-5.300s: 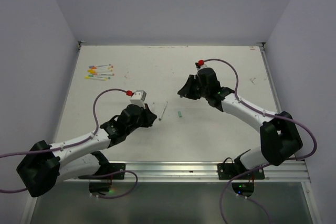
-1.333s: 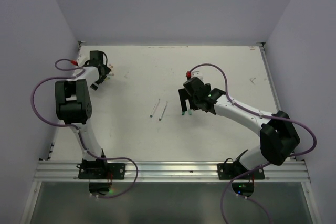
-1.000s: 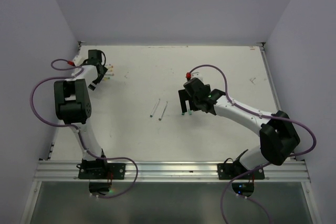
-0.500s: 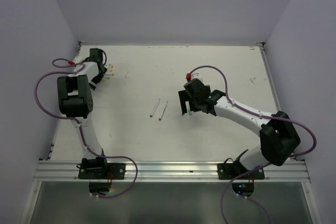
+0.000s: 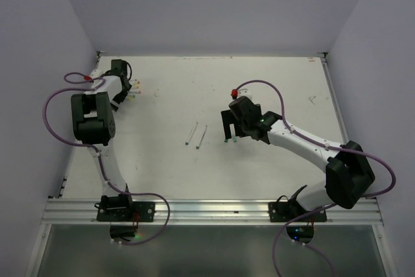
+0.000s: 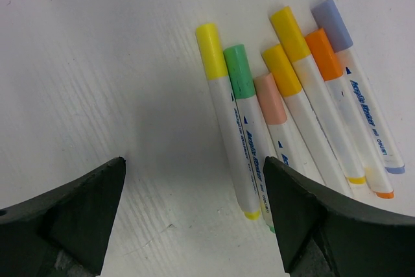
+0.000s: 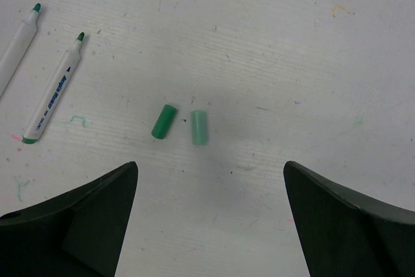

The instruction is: Open the pen caps

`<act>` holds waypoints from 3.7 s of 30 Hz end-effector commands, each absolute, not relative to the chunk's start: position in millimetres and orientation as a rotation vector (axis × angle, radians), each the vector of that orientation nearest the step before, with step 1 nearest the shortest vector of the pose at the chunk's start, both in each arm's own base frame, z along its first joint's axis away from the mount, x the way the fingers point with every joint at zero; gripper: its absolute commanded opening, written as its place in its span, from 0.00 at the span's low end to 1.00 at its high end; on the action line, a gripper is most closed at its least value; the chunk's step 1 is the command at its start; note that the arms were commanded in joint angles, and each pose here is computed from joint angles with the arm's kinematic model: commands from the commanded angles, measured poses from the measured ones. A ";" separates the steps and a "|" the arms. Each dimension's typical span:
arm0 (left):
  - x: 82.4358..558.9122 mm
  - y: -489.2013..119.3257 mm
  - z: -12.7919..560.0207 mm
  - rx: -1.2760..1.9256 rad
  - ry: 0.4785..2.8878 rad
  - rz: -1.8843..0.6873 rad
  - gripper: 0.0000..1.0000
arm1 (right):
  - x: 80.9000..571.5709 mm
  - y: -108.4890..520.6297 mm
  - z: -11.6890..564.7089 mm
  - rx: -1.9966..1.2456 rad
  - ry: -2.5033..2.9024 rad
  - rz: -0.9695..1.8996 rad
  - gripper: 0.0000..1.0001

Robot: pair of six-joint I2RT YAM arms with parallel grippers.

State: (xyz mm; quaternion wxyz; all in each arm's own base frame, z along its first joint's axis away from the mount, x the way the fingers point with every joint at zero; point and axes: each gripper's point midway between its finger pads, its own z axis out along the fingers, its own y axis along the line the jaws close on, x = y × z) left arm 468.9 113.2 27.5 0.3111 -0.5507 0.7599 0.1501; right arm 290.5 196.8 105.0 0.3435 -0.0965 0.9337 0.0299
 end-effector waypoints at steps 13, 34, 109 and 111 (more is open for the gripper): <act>431.3 118.6 1.2 -1.510 2.040 0.516 0.89 | 293.0 193.6 117.6 -0.230 2.371 0.083 0.99; 425.5 110.5 8.4 -1.460 2.013 0.397 0.87 | 290.3 191.7 121.2 -0.224 2.359 0.093 0.99; 367.4 82.1 27.1 -1.363 2.288 0.355 0.00 | 267.6 189.1 150.1 -0.243 2.322 0.225 0.99; 371.5 61.6 51.8 -1.256 2.236 0.203 0.00 | 262.9 200.4 151.1 -0.269 2.327 0.307 0.99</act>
